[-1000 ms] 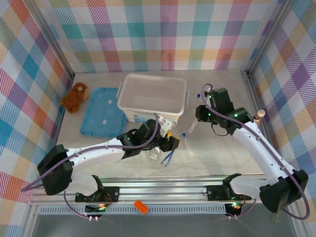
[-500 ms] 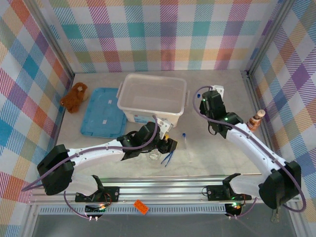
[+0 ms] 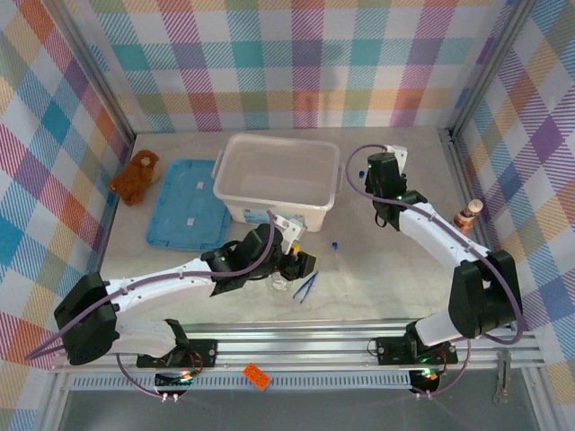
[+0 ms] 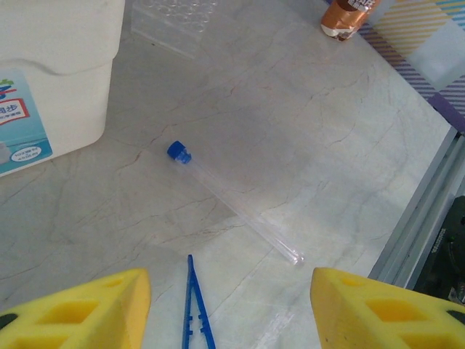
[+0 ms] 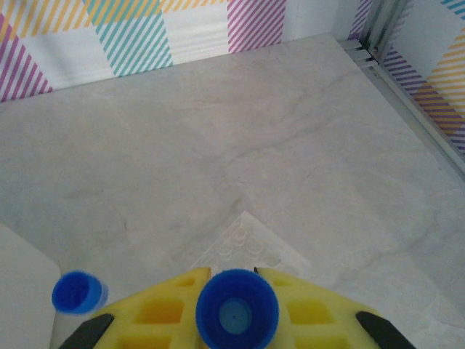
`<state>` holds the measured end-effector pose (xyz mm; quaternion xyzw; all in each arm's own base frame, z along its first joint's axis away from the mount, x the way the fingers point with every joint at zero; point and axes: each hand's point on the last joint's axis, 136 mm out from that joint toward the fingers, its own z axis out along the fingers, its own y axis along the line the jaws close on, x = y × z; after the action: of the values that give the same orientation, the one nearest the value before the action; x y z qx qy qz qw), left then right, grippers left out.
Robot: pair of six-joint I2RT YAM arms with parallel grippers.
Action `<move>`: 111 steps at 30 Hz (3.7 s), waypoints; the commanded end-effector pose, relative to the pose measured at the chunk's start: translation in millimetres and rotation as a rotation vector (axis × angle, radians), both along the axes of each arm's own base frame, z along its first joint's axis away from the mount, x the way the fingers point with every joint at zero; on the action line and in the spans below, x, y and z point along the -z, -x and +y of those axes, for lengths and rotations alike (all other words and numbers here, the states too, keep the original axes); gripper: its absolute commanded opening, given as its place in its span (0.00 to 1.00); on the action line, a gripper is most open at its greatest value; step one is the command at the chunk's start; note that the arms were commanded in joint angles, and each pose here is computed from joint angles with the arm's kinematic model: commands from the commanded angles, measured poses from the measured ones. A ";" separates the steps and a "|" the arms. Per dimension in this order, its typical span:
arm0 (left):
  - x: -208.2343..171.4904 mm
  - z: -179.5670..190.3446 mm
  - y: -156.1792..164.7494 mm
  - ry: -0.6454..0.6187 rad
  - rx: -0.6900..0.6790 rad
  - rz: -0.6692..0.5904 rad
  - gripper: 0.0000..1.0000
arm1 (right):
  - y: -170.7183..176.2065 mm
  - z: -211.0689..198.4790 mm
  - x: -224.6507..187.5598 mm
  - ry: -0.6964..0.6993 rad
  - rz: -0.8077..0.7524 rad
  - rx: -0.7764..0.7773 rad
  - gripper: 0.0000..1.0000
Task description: Organize the chemistry lab equipment
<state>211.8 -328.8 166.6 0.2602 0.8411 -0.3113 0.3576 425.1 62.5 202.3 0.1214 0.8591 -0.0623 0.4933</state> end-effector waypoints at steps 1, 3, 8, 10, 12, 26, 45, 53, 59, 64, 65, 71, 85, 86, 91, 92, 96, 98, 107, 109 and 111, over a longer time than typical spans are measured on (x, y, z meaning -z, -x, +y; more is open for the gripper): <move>4.7 6.2 5.6 -0.014 -0.012 0.015 0.60 | -18.2 4.9 -17.9 -0.037 -0.068 -0.015 0.20; 4.5 7.5 5.5 -0.014 -0.016 0.013 0.60 | -22.3 5.8 -14.6 -0.035 -0.061 -0.017 0.21; 5.7 8.9 6.4 -0.016 -0.016 0.015 0.60 | -29.9 9.8 -4.4 -0.033 -0.040 -0.030 0.21; 4.9 9.6 6.5 -0.014 -0.019 0.013 0.60 | -32.9 11.5 -0.2 -0.033 -0.031 -0.035 0.21; 4.0 10.2 6.6 -0.013 -0.020 0.011 0.60 | -34.1 12.5 3.2 -0.030 -0.023 -0.037 0.21; 2.5 13.9 6.4 -0.020 -0.029 0.006 0.60 | -42.8 10.8 18.4 -0.007 0.003 -0.034 0.21; 5.0 11.1 6.5 -0.022 -0.021 0.012 0.60 | -41.5 9.6 19.8 0.001 0.019 -0.033 0.30; 6.3 5.3 4.2 -0.032 -0.014 0.019 0.60 | -27.6 5.4 -19.5 -0.025 -0.042 -0.031 0.32; 7.4 -6.8 4.5 -0.033 0.008 0.031 0.60 | 1.5 -0.5 -46.9 -0.099 -0.067 -0.014 0.33; 9.4 -19.4 5.5 -0.039 0.030 0.039 0.60 | 32.6 -0.9 -51.5 -0.177 -0.043 -0.028 0.35; 10.5 -21.9 5.4 -0.042 0.033 0.042 0.60 | 39.1 1.4 -49.4 -0.192 -0.028 -0.043 0.36; 18.4 -32.9 5.6 -0.059 0.042 0.057 0.60 | 75.4 21.5 -25.2 -0.242 0.104 -0.149 0.41; 62.8 -35.1 -3.5 -0.167 -0.006 0.115 0.60 | 145.2 71.6 54.5 -0.208 0.362 -0.312 0.46; 64.6 -34.2 -4.8 -0.174 -0.014 0.115 0.60 | 147.8 74.8 60.7 -0.206 0.377 -0.320 0.46; 72.3 -29.9 -7.5 -0.203 -0.035 0.114 0.59 | 159.3 92.9 93.7 -0.185 0.474 -0.351 0.46; 74.3 -28.4 -7.7 -0.210 -0.040 0.115 0.59 | 160.8 96.3 99.1 -0.185 0.491 -0.358 0.46; 82.4 -19.7 -12.9 -0.242 -0.083 0.120 0.59 | 163.0 109.7 118.2 -0.198 0.543 -0.383 0.46; 86.6 -15.7 -14.8 -0.241 -0.099 0.135 0.59 | 162.7 114.6 125.6 -0.204 0.561 -0.390 0.46; 94.6 -1.0 -22.2 -0.212 -0.140 0.187 0.59 | 160.7 124.1 157.5 -0.164 0.645 -0.390 0.45; 94.1 0.1 -23.0 -0.206 -0.143 0.193 0.59 | 159.9 124.1 161.6 -0.138 0.654 -0.383 0.44; 95.7 1.6 -24.1 -0.202 -0.149 0.201 0.59 | 159.5 124.9 165.5 -0.121 0.664 -0.380 0.43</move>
<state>238.3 -331.4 74.9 0.2077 0.9134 -0.2159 0.2757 257.6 179.6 31.3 -0.0406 0.9832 0.0456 0.1721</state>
